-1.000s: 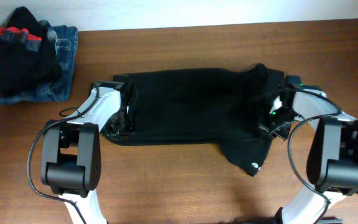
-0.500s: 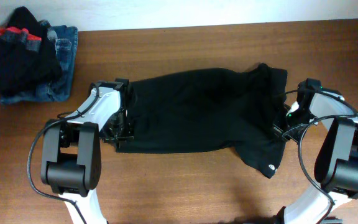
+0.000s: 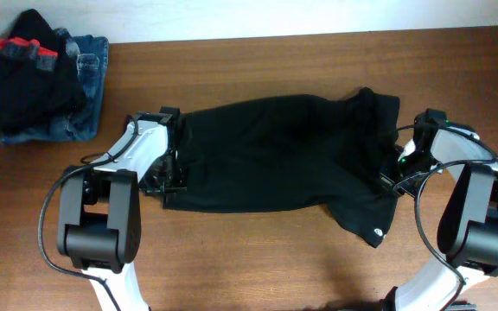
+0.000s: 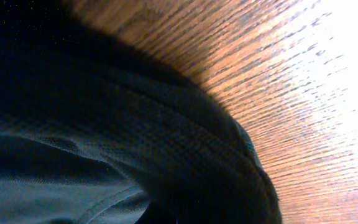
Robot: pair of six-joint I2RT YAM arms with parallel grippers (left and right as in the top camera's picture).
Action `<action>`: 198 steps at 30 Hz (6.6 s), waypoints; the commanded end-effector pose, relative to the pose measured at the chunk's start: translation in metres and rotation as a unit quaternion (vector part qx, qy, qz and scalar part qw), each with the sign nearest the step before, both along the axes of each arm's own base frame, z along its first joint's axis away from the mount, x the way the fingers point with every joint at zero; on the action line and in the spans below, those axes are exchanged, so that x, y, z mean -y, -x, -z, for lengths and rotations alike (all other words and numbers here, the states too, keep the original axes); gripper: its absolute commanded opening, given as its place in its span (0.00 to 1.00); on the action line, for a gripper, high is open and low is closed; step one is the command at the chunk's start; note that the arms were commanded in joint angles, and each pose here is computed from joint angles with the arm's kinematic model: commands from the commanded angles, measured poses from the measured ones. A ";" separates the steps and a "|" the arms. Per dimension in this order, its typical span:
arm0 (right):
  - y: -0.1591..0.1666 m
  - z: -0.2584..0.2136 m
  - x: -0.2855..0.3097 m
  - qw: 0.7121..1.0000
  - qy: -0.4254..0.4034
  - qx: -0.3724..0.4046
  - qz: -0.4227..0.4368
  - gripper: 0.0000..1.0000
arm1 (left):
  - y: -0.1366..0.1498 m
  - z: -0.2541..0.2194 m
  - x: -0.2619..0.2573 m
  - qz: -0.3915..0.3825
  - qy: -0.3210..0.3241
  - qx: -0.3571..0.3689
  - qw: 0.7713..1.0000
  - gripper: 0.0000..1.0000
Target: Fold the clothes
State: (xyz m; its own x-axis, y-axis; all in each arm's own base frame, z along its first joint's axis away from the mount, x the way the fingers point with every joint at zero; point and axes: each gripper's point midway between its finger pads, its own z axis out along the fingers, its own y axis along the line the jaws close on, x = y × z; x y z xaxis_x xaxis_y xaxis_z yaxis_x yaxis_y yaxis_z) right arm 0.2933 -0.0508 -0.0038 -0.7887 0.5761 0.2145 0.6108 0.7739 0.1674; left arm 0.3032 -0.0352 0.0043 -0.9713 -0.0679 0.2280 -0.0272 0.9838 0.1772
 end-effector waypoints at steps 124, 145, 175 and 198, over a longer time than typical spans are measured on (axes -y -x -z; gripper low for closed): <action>-0.004 -0.069 0.039 0.996 0.081 -0.013 -0.025 0.46 | 0.015 -0.077 0.010 -0.021 0.017 0.142 0.989 0.22; -0.157 -0.107 -0.071 0.959 -0.059 0.279 -0.004 0.76 | -0.017 -0.080 0.042 -0.026 0.104 0.202 0.974 0.92; -0.173 -0.049 -0.075 0.971 0.001 0.237 0.043 0.78 | -0.015 -0.080 0.041 -0.027 0.102 0.197 0.975 0.99; -0.171 -0.024 -0.077 0.976 -0.004 0.214 0.043 0.50 | -0.015 -0.080 0.041 -0.027 0.102 0.197 0.975 0.99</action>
State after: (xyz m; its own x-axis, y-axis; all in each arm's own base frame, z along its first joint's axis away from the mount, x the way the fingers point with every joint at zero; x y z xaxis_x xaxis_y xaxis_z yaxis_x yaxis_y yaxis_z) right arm 0.4597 0.0268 0.0214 -0.7543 0.6464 -0.1146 0.5515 0.7187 0.4235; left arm 0.3128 -0.0751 0.0749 -0.9869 -0.1043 -0.1230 -0.1005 0.9942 -0.0371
